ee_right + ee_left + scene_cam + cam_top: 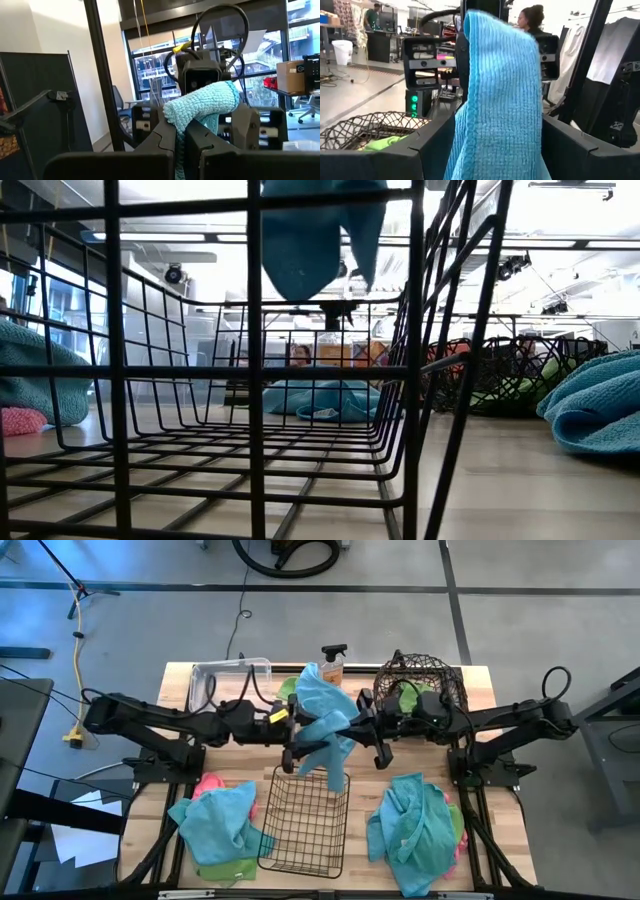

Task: Sort microfiber towel by color & place in baskets

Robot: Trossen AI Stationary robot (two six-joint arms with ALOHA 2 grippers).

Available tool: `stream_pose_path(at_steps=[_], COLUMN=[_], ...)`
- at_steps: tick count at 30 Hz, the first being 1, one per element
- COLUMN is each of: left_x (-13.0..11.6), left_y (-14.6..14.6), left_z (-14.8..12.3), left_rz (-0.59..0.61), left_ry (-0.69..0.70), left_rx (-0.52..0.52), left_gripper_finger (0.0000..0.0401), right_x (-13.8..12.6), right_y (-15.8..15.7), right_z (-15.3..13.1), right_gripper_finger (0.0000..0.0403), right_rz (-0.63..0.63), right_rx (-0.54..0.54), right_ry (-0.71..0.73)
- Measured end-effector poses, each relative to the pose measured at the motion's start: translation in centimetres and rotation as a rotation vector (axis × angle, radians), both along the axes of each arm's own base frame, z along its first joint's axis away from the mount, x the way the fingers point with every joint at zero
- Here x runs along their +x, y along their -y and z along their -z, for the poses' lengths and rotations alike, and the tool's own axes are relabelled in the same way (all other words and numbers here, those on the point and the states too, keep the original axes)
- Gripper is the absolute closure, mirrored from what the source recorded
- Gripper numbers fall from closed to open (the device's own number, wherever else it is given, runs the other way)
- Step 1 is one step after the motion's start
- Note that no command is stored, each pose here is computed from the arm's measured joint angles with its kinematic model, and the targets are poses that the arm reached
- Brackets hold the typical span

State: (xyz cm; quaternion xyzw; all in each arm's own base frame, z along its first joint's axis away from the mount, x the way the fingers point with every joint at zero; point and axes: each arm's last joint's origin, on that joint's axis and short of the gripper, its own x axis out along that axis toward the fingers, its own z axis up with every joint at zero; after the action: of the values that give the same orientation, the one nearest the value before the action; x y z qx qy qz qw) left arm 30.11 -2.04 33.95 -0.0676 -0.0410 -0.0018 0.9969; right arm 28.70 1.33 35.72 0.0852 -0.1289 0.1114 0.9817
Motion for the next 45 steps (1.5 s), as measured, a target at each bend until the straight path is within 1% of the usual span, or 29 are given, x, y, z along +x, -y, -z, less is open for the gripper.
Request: stream_pose_path(at_steps=[5,9,12,14,15,16,19,20,22,24,27,32,35,37,40,45], left_x=[1.2,1.8,2.0,2.0,2.0,2.0,2.0,2.0,1.9,1.9,1.3,-0.6,-2.5,-4.0,-6.4,-10.8], left_y=[-0.3,-0.3,-0.3,-0.3,-0.3,-0.4,-0.4,-0.6,-0.8,-0.9,-1.0,-1.2,-1.5,-1.7,-2.0,-2.7], left_z=[0.8,1.1,1.3,1.4,1.4,1.4,1.3,1.3,1.2,1.3,1.1,0.4,-0.4,-1.0,-2.1,-3.0], left_rz=[0.038,0.037,0.035,0.023,0.016,0.007,-0.004,-0.009,-0.019,-0.029,-0.031,-0.071,-0.125,-0.176,-0.261,-0.457], left_ry=[0.017,0.049,0.049,0.041,0.037,0.037,0.047,0.050,0.046,0.032,-0.002,-0.104,-0.156,-0.184,-0.191,-0.165], left_rx=[-0.030,-0.017,-0.015,0.002,0.014,0.024,0.041,0.043,0.043,0.043,0.035,0.045,0.073,0.090,0.106,0.128], left_gripper_finger=[0.0146,0.0146,0.0161,0.0193,0.0218,0.0247,0.0357,0.0378,0.0385,0.0391,0.0397,0.0399,0.0400,0.0400,0.0400,0.0400], right_x=[0.0,0.0,0.0,0.0,0.0,0.0,0.0,0.0,0.0,-0.2,-0.7,-2.6,-4.0,-4.9,-6.3,-8.3], right_y=[0.0,0.0,0.0,0.0,0.0,0.0,0.0,0.0,0.0,0.1,0.5,0.9,1.2,1.4,1.8,2.4], right_z=[0.0,0.0,0.0,0.0,0.0,0.0,0.0,0.0,0.0,-0.1,-0.3,-0.8,-1.4,-1.6,-2.1,-2.8], right_gripper_finger=[0.0402,0.0402,0.0402,0.0402,0.0402,0.0402,0.0402,0.0402,0.0400,0.0388,0.0349,0.0255,0.0204,0.0177,0.0155,0.0151], right_rz=[-0.003,-0.002,-0.002,-0.002,-0.002,-0.002,-0.010,-0.013,-0.017,-0.022,-0.020,-0.003,0.020,0.040,0.099,0.207], right_rx=[0.000,0.000,0.000,0.000,0.000,0.000,0.016,0.022,0.037,0.070,0.110,0.110,0.100,0.092,0.094,0.066], right_ry=[0.003,0.004,0.004,0.003,0.004,0.003,0.000,-0.002,-0.006,-0.022,-0.055,-0.137,-0.163,-0.182,-0.198,-0.189])
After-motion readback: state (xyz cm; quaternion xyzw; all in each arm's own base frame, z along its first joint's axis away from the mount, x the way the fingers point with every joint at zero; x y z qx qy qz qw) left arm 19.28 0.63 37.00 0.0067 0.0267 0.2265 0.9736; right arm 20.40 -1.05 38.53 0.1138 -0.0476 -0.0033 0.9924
